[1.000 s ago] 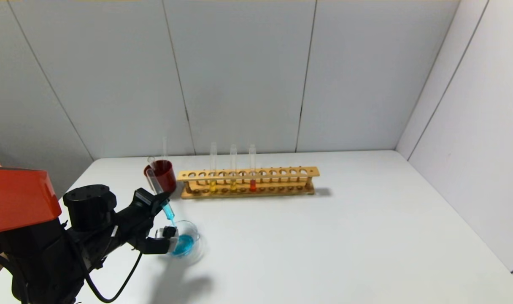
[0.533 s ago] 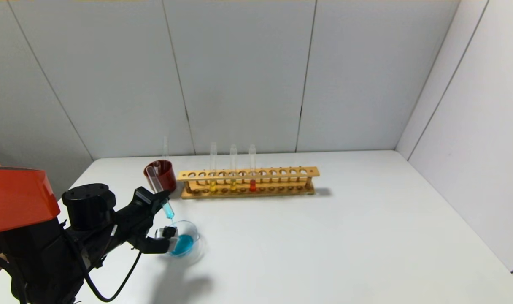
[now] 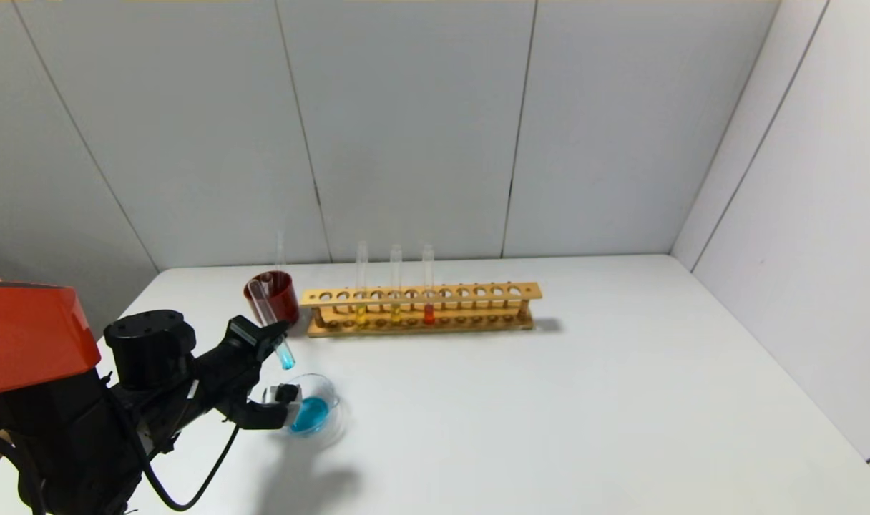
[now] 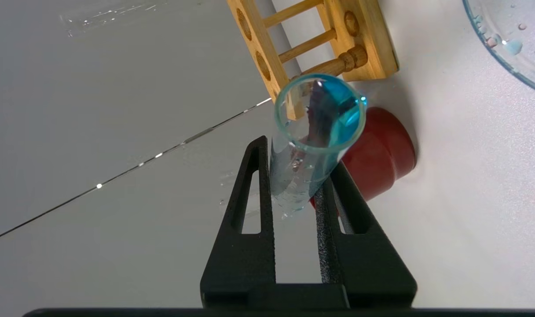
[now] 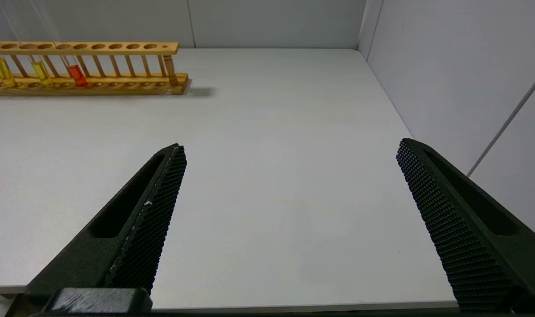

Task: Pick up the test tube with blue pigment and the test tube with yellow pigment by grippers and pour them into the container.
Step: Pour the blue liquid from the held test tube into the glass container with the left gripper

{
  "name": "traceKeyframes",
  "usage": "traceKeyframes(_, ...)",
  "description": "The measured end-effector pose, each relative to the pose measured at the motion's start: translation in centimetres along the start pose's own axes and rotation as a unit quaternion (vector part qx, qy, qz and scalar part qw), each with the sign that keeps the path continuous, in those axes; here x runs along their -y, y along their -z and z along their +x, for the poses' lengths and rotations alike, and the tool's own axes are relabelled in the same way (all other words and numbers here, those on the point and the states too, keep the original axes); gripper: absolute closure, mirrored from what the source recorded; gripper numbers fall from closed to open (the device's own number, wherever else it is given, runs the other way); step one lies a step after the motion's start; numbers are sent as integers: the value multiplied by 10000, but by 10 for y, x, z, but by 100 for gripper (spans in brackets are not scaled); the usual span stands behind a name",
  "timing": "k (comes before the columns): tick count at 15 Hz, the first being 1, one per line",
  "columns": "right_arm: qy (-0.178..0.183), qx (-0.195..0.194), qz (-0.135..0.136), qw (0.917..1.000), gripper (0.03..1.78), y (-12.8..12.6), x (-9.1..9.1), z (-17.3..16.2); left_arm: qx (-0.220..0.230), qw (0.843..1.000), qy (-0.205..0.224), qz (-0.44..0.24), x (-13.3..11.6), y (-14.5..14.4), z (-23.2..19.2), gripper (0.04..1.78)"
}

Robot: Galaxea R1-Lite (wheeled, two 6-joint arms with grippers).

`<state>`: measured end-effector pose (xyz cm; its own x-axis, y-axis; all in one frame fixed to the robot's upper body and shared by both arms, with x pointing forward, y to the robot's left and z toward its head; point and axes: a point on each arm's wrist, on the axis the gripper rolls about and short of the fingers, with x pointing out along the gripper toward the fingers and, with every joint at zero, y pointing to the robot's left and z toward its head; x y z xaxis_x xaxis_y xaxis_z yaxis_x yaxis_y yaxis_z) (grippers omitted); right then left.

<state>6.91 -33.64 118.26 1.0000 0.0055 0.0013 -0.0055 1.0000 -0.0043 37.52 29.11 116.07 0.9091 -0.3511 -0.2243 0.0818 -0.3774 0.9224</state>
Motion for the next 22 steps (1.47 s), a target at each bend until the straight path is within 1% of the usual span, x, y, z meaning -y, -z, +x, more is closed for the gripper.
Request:
traceKeyframes(4, 2, 0, 0, 10000, 6, 0, 0, 0, 9, 10000, -35, 85, -2, 0, -1, 151)
traceKeyframes(11, 0, 0, 0, 10000, 6, 0, 0, 0, -62, 9989, -187, 433, -11, 2, -5, 151)
traceKeyframes(20, 2, 0, 0, 10000, 6, 0, 0, 0, -109, 9983, -235, 521, -15, 2, -10, 151)
traceKeyframes(22, 4, 0, 0, 10000, 6, 0, 0, 0, -205, 9981, -212, 532, -16, 2, -12, 151)
